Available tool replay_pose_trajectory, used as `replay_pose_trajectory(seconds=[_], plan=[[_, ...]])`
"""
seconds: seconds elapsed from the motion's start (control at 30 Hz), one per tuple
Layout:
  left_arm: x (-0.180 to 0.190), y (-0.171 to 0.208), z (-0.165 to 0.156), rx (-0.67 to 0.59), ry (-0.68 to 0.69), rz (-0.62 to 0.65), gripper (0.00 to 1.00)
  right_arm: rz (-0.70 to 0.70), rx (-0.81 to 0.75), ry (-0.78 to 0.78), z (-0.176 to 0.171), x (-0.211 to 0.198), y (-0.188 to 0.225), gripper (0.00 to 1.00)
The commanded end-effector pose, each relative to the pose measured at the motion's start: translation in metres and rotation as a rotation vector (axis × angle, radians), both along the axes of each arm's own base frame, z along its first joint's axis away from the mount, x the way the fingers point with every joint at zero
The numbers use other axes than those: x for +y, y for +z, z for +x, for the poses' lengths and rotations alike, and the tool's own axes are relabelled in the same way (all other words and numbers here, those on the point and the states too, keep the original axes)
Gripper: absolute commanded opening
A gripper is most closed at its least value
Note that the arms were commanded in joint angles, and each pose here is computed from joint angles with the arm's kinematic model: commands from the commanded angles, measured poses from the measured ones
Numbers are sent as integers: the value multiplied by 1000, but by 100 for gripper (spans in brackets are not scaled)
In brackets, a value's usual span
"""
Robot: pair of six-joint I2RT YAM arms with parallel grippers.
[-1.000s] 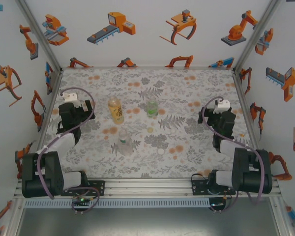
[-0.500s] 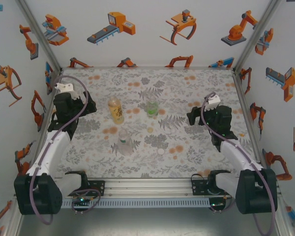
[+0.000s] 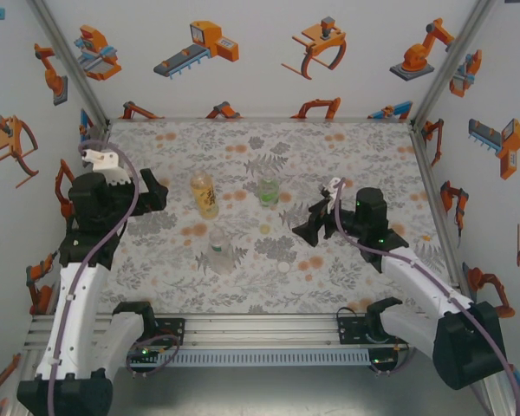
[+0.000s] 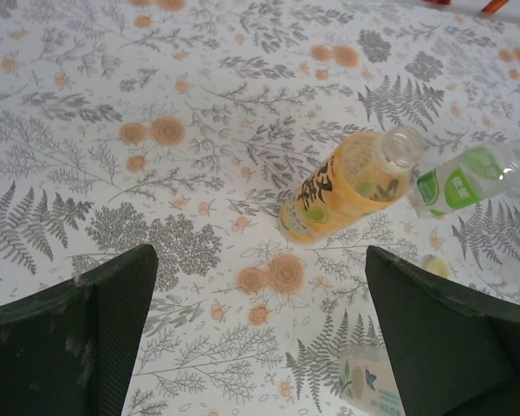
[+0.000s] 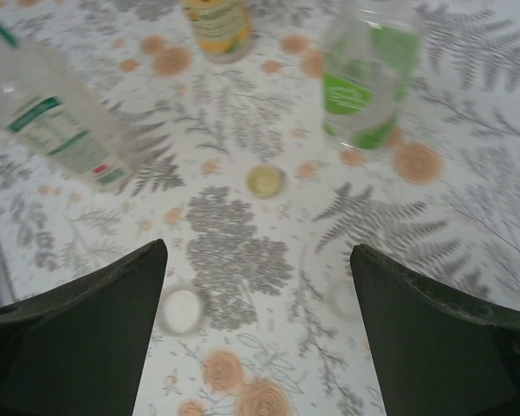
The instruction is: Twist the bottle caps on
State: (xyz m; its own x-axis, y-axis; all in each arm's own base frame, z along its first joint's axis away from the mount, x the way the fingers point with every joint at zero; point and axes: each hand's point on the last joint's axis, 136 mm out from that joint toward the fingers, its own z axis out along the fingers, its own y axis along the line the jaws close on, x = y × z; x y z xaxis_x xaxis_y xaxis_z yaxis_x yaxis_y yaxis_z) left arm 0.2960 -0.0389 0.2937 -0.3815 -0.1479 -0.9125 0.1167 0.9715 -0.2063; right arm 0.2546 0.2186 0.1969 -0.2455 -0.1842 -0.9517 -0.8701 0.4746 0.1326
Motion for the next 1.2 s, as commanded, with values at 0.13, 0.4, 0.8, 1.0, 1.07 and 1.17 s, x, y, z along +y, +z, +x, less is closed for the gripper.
replay_pose_trajectory(seconds=[0.13, 0.4, 0.8, 1.0, 1.07, 1.17], plan=[[-12, 3, -27, -113, -84, -14, 97, 30, -127, 236, -41, 39, 27, 74], [-7, 10, -38, -174, -55, -7, 97, 66, -225, 338, -60, 80, 44, 74], [-20, 10, -37, -170, -133, -33, 97, 165, -235, 408, -64, 163, 69, 78], [-17, 9, -37, -168, -114, -24, 97, 209, -236, 447, -72, 193, 73, 81], [-18, 10, -37, -173, -120, -26, 97, 205, -230, 460, -75, 201, 69, 82], [-19, 11, -38, -182, -125, -28, 97, 197, -228, 466, -76, 210, 61, 82]])
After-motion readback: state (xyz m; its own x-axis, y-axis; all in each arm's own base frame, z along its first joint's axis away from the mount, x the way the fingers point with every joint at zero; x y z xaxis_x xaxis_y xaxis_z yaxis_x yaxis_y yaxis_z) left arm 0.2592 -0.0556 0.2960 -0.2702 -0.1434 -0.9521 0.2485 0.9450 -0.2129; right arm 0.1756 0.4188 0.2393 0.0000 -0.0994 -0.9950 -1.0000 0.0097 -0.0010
